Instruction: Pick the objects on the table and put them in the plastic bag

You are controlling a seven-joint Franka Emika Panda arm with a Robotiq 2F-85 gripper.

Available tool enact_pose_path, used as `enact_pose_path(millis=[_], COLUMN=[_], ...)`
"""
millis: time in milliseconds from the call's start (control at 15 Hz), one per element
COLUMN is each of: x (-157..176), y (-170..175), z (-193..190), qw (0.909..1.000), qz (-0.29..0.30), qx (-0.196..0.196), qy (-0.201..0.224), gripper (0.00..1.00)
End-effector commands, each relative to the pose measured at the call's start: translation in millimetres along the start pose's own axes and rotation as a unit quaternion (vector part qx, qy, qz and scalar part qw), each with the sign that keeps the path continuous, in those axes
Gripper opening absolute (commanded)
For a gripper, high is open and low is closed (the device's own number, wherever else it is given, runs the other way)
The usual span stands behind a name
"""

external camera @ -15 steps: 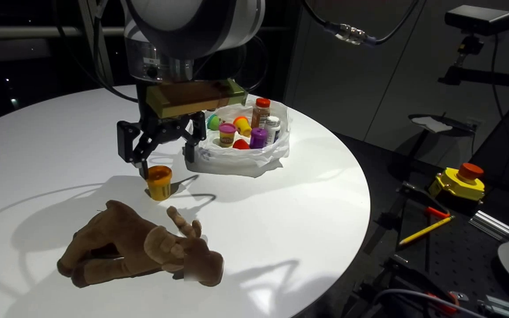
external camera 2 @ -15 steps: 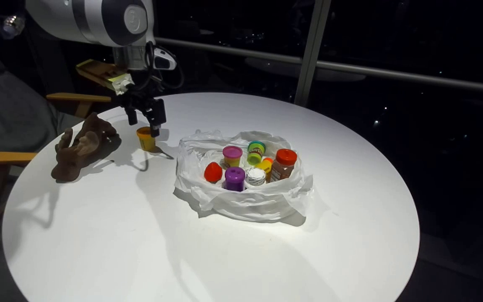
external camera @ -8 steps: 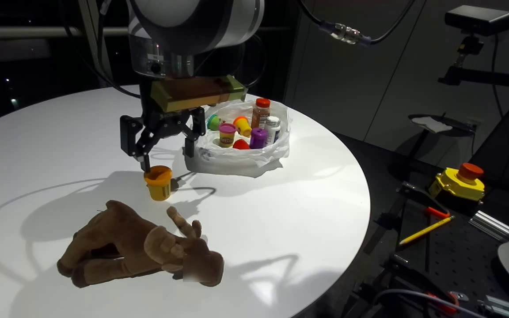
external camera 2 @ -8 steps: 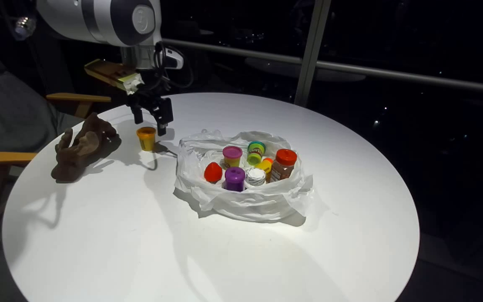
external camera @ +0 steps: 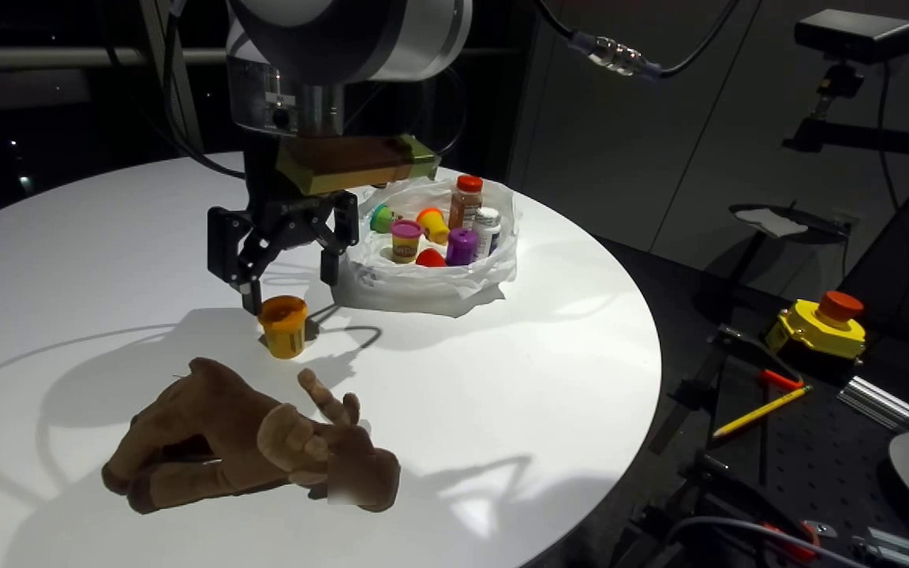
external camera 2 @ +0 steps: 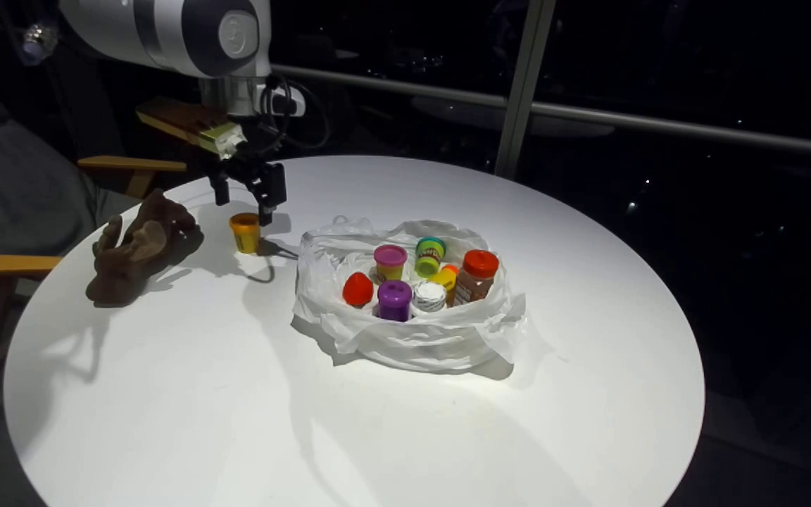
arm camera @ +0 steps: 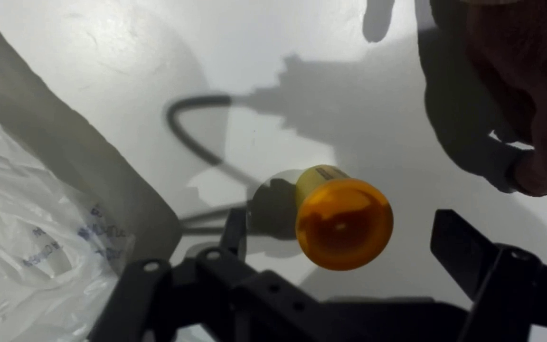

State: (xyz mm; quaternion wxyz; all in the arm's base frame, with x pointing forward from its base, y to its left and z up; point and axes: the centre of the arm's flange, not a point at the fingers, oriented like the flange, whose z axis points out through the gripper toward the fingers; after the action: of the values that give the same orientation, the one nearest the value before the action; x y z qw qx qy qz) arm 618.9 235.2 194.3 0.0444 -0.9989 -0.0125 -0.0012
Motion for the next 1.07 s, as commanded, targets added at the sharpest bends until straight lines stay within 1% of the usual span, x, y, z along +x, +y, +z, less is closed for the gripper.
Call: enact_pose_path(millis=[0,667,1000], x=[-0.6,-1.4,5.7], y=[0.6,1.7,-7.0], z=[1.1,2.5,2.8], qw=[1.0,1.0,0.9994], qz=[0.0,0.001,-0.016], qx=[-0.001,-0.001,-0.029], qy=[-0.001,-0.003,0.005], gripper=[1.0,1.0,1.0])
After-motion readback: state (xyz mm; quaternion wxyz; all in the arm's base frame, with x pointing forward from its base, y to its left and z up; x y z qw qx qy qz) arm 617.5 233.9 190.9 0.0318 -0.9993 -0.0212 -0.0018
